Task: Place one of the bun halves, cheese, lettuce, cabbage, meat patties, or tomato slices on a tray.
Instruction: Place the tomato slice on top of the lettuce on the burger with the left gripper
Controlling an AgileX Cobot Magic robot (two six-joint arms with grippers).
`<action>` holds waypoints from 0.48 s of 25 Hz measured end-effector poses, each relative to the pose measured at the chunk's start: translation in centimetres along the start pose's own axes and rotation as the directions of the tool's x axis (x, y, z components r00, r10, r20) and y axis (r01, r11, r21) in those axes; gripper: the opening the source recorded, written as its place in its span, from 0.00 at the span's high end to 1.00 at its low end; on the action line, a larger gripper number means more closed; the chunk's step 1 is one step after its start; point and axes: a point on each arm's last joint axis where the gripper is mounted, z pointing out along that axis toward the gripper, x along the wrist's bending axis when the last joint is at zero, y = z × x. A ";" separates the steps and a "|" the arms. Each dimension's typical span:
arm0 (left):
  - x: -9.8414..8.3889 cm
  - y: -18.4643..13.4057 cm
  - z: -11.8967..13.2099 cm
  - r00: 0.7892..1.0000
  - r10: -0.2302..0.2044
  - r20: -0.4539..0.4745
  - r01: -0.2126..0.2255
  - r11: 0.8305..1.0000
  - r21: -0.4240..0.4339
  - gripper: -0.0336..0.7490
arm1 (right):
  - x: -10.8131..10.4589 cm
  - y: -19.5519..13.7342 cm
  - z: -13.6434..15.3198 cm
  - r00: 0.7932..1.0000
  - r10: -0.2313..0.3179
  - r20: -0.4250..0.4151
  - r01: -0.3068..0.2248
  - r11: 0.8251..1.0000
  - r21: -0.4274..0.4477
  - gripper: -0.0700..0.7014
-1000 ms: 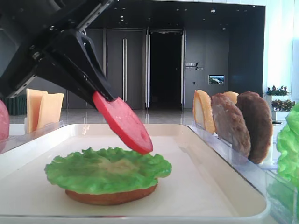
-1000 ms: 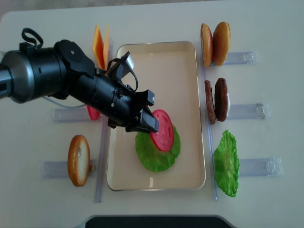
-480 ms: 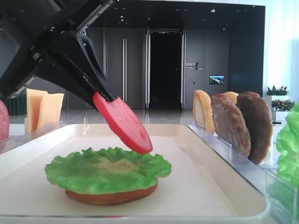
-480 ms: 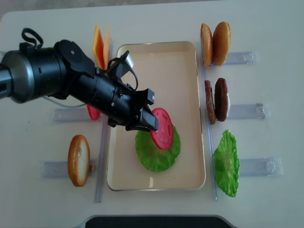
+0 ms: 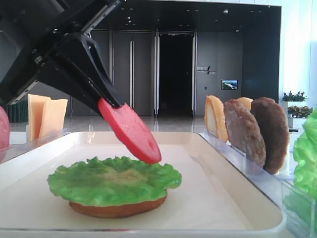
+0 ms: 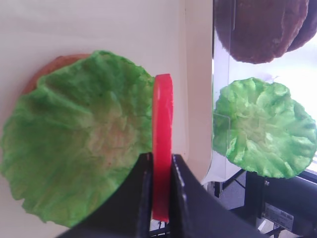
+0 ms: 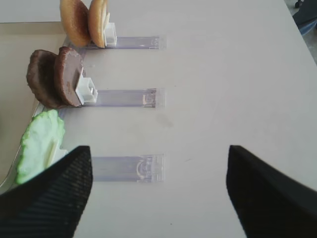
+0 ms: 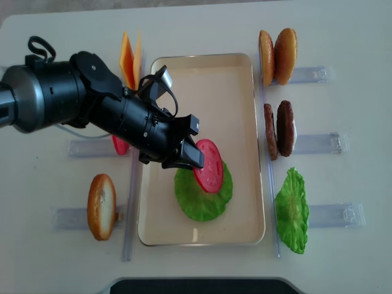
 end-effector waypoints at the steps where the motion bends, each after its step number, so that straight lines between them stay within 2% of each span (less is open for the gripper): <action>1: 0.0 0.0 0.0 1.000 0.000 0.000 0.000 1.000 0.000 0.90 | 0.0 0.0 0.0 1.000 0.000 0.000 0.000 1.000 0.000 0.22; 7: 0.0 0.0 0.0 1.000 0.003 -0.003 -0.003 1.000 0.002 0.90 | 0.0 0.0 0.0 1.000 0.000 0.000 0.000 1.000 0.000 0.22; 12: 0.5 0.1 0.7 1.000 -0.014 -0.012 0.014 1.000 0.020 0.90 | 0.0 0.0 0.0 1.000 0.000 0.000 0.000 1.000 0.000 0.22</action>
